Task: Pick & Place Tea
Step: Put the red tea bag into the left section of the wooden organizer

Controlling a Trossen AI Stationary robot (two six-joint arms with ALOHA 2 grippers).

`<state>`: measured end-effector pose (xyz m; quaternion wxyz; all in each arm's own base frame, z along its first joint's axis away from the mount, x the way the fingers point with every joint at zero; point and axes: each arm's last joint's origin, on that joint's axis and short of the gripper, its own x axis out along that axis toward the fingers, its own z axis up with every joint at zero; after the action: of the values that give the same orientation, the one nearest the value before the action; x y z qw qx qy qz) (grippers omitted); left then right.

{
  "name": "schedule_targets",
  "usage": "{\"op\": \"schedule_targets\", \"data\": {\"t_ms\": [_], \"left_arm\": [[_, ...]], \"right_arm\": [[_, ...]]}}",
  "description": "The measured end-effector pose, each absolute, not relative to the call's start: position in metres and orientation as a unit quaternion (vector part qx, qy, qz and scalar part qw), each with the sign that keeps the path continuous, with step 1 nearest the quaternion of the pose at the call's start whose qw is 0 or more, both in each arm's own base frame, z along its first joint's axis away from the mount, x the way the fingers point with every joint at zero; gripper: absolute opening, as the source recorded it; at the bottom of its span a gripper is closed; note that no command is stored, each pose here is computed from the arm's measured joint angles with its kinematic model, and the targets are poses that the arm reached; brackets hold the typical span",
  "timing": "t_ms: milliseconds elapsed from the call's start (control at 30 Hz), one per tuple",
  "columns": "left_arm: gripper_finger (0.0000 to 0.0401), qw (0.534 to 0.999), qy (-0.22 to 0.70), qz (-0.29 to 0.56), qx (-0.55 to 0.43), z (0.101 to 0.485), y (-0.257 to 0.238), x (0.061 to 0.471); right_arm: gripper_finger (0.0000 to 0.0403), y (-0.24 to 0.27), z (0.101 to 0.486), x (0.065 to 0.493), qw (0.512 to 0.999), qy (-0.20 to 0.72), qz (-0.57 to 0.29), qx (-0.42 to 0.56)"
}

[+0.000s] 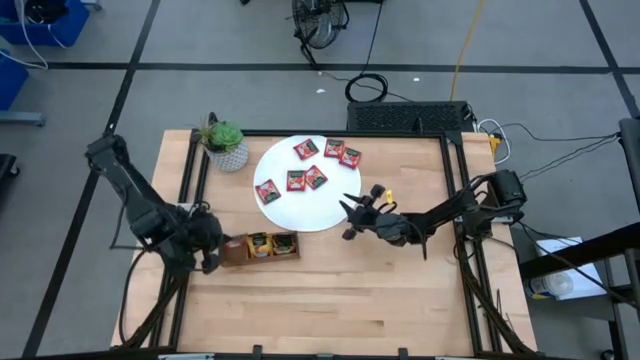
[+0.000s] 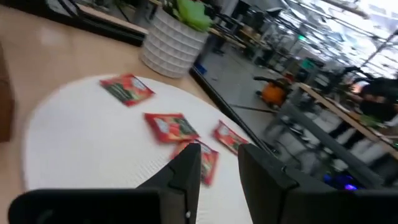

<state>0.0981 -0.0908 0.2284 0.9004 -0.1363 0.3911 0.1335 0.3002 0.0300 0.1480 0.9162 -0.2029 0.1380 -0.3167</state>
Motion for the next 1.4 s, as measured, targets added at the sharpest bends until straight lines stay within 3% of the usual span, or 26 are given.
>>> {"op": "schedule_targets", "data": {"t_ms": [333, 600, 967, 1167, 1400], "left_arm": [[0.0000, 0.865, 0.448, 0.174, -0.145, 0.211, -0.103, 0.105], [0.0000, 0.864, 0.464, 0.191, -0.050, 0.193, -0.113, 0.114], [0.0010, 0.854, 0.472, 0.218, -0.005, 0.179, -0.119, 0.120], [0.0003, 0.853, 0.473, 0.221, -0.004, 0.177, -0.119, 0.121], [0.0027, 0.847, 0.466, 0.251, -0.039, 0.177, -0.116, 0.123]], "right_arm": [[0.0089, 0.031, 0.149, 0.301, 0.923, 0.129, -0.306, -0.195], [0.0089, 0.031, 0.149, 0.301, 0.923, 0.128, -0.306, -0.195], [0.0089, 0.031, 0.149, 0.301, 0.923, 0.128, -0.306, -0.195], [0.0089, 0.031, 0.149, 0.301, 0.923, 0.128, -0.306, -0.195], [0.0089, 0.031, 0.149, 0.301, 0.923, 0.128, -0.306, -0.194]]}}
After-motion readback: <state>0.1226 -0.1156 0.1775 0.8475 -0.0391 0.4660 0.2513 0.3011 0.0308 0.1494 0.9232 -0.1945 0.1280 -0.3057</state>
